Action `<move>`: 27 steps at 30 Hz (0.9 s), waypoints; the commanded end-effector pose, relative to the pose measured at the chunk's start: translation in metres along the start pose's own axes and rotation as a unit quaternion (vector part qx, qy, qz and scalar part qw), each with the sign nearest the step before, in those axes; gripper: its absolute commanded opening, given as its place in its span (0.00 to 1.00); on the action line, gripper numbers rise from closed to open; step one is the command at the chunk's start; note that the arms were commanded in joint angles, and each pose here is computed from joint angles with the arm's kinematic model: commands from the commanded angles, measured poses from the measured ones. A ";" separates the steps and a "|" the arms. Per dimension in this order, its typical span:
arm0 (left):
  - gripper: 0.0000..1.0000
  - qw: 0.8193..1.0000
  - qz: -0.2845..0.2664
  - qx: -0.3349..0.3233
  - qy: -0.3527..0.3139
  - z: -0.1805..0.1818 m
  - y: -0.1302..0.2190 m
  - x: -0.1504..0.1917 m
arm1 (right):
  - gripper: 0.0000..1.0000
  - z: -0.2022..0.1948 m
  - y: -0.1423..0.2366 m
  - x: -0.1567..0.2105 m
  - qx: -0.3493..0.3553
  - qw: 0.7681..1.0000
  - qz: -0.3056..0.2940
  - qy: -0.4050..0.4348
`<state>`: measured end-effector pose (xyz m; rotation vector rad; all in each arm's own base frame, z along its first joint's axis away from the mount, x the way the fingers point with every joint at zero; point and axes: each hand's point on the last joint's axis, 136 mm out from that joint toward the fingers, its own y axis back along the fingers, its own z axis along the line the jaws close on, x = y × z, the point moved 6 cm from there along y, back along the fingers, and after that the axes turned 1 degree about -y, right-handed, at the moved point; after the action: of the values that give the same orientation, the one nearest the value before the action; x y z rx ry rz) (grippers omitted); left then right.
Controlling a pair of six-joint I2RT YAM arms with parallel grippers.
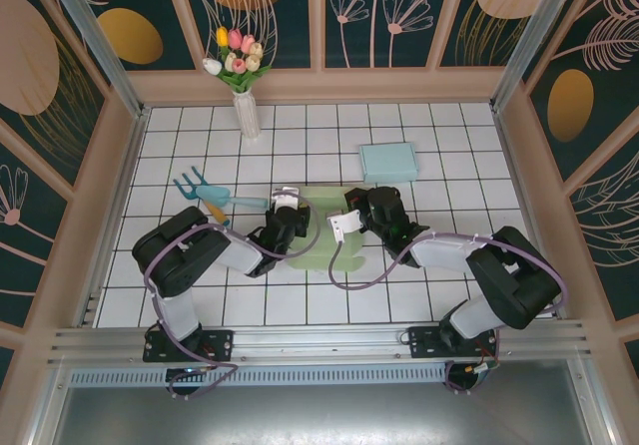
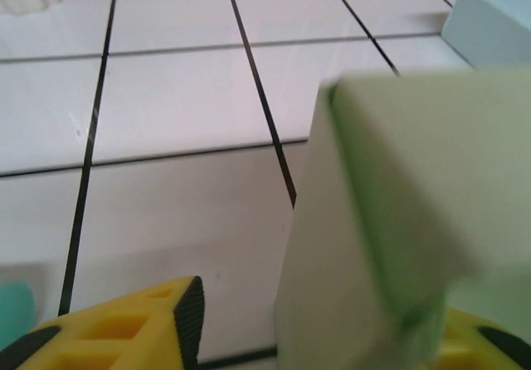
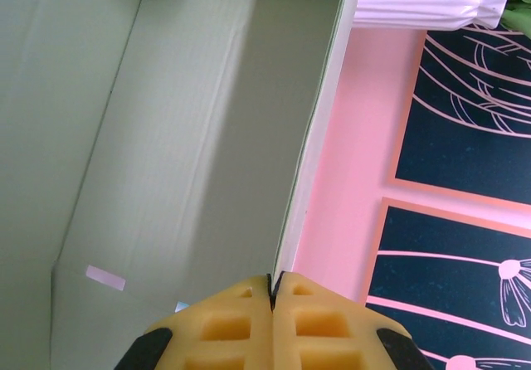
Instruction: Fold the paper box
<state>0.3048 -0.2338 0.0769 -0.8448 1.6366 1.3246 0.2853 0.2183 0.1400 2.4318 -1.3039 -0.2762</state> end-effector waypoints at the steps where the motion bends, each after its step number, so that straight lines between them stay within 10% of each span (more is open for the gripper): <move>1: 0.38 0.998 -0.010 -0.056 0.000 0.007 -0.011 -0.006 | 0.00 0.027 0.001 -0.002 -0.072 0.997 -0.014 -0.008; 5: 0.11 0.976 -0.015 -0.215 0.027 0.038 -0.011 -0.001 | 0.00 0.029 -0.001 0.005 -0.069 0.997 0.012 -0.009; 12: 0.08 0.964 -0.002 -0.266 0.016 0.045 -0.015 0.006 | 0.00 0.025 -0.001 0.011 -0.065 0.997 0.026 -0.023; 27: 0.58 0.999 0.010 0.013 0.049 -0.001 0.010 -0.019 | 0.00 0.024 -0.007 0.010 -0.066 0.996 0.027 -0.051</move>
<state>0.3080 -0.2277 0.0816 -0.9032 1.6798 1.4170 0.2907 0.2192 0.1419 2.4355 -1.3470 -0.3772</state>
